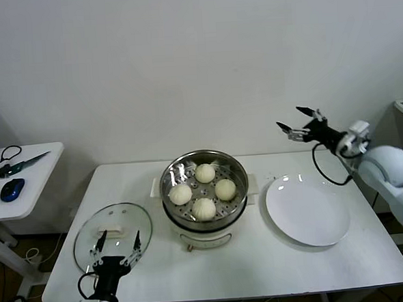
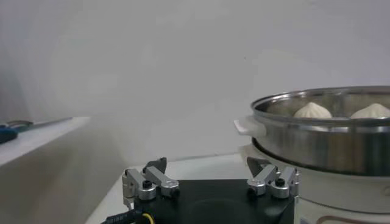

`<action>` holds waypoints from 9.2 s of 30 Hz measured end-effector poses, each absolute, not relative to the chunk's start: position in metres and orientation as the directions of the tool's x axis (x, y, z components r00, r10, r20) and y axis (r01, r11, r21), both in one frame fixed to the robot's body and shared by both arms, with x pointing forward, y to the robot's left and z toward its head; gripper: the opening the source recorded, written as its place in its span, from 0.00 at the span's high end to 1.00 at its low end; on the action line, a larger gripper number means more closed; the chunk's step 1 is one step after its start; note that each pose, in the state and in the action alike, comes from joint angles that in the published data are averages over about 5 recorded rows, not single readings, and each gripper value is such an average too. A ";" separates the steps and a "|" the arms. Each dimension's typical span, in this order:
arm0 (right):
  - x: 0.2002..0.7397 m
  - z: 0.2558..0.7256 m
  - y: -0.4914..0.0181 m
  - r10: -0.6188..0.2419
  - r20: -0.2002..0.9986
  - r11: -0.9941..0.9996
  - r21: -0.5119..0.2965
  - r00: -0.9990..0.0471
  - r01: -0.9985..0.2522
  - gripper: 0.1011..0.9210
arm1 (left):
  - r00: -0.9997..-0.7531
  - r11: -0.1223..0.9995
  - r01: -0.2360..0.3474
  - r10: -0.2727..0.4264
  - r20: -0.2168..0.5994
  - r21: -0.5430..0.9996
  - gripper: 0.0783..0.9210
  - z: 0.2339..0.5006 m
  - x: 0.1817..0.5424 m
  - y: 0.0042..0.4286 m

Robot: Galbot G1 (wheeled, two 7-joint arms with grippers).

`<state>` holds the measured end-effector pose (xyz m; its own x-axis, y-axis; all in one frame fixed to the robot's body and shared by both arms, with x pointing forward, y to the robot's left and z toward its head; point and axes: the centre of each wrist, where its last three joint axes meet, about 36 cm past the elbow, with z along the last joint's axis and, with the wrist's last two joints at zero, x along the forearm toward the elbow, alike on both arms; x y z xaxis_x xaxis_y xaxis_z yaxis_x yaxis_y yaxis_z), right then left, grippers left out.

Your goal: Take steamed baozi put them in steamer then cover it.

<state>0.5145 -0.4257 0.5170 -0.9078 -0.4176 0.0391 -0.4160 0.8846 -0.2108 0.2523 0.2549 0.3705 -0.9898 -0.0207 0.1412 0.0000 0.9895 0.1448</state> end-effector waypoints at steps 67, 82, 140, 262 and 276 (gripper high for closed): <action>0.227 0.252 -0.351 0.028 -0.019 0.989 0.142 -0.999 0.026 0.12 | -0.995 -0.071 0.018 -0.099 0.011 0.997 0.23 0.228 0.345 0.355; 0.230 0.251 -0.349 0.036 -0.023 0.988 0.148 -0.999 0.033 0.12 | -0.993 -0.093 0.046 -0.112 0.035 0.995 0.75 0.217 0.347 0.361; 0.248 0.264 -0.342 0.026 -0.014 0.997 0.078 -1.000 0.024 0.12 | -0.997 0.185 -0.051 -0.059 -0.040 0.981 0.93 0.481 0.403 0.126; 0.259 0.280 -0.319 -0.032 0.062 0.999 0.003 -0.998 -0.032 0.12 | -0.995 0.982 0.002 -0.017 0.098 0.189 0.12 0.365 0.287 0.276; 0.259 0.277 -0.318 -0.033 0.066 0.999 0.015 -0.997 -0.032 0.12 | -0.993 0.997 -0.031 -0.039 0.115 0.077 0.12 0.334 0.264 0.282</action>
<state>0.2592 -0.3180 0.2766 -0.9973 -0.0327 0.0660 -0.0318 0.9994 0.0147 0.2635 0.2817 0.3342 -0.9926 -0.0394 0.1149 -0.0307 0.9966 0.0767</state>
